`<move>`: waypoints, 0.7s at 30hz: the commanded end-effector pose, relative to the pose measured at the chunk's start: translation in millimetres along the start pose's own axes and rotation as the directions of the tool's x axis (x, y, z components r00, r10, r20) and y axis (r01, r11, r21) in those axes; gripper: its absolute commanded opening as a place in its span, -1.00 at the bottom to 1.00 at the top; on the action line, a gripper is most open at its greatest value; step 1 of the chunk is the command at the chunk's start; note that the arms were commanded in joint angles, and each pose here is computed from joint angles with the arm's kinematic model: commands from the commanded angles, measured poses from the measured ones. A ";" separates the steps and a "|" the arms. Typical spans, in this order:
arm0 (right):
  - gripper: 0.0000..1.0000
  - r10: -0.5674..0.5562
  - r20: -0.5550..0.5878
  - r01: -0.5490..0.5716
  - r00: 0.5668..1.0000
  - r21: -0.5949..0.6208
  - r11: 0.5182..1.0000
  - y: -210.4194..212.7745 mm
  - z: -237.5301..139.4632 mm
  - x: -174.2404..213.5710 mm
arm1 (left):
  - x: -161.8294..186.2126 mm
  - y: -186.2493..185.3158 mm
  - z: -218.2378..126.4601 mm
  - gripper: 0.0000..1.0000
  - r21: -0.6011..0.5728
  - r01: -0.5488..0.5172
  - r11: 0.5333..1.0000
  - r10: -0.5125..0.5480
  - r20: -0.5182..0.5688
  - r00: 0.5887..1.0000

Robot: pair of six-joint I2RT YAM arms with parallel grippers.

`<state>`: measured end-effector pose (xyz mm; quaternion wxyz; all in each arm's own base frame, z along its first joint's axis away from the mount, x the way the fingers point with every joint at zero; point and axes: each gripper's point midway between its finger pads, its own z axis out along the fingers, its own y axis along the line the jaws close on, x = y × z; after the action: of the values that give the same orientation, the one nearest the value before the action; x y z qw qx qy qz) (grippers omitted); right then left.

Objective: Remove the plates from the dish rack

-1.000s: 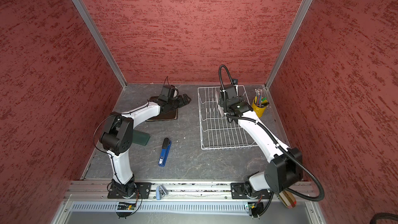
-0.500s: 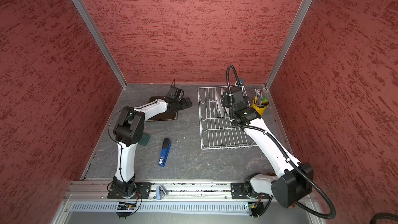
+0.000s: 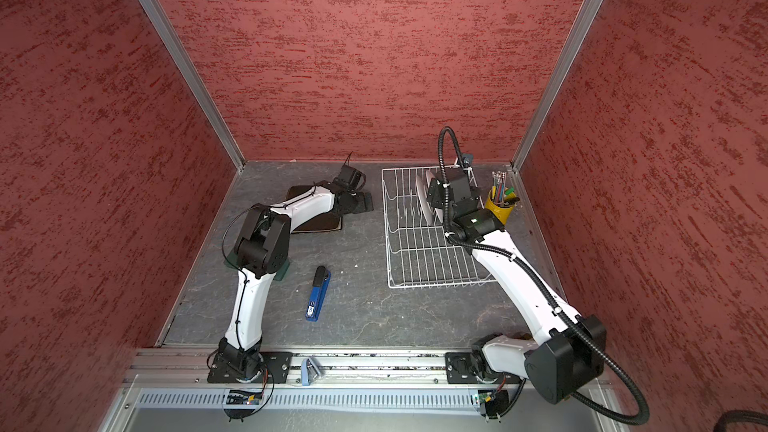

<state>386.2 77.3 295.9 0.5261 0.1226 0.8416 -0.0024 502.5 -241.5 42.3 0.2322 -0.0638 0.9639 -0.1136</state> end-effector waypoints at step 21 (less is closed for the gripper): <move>0.74 0.053 0.075 -0.050 0.996 -0.038 0.998 -5.3 -23.8 -16.3 | -6.4 45.0 2.9 0.99 -0.076 0.049 0.996 -0.054 -0.072 0.996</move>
<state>374.9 73.7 310.9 0.5464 0.1299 0.8272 0.0159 506.0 -235.7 45.2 0.2122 -0.0709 0.9655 -0.1330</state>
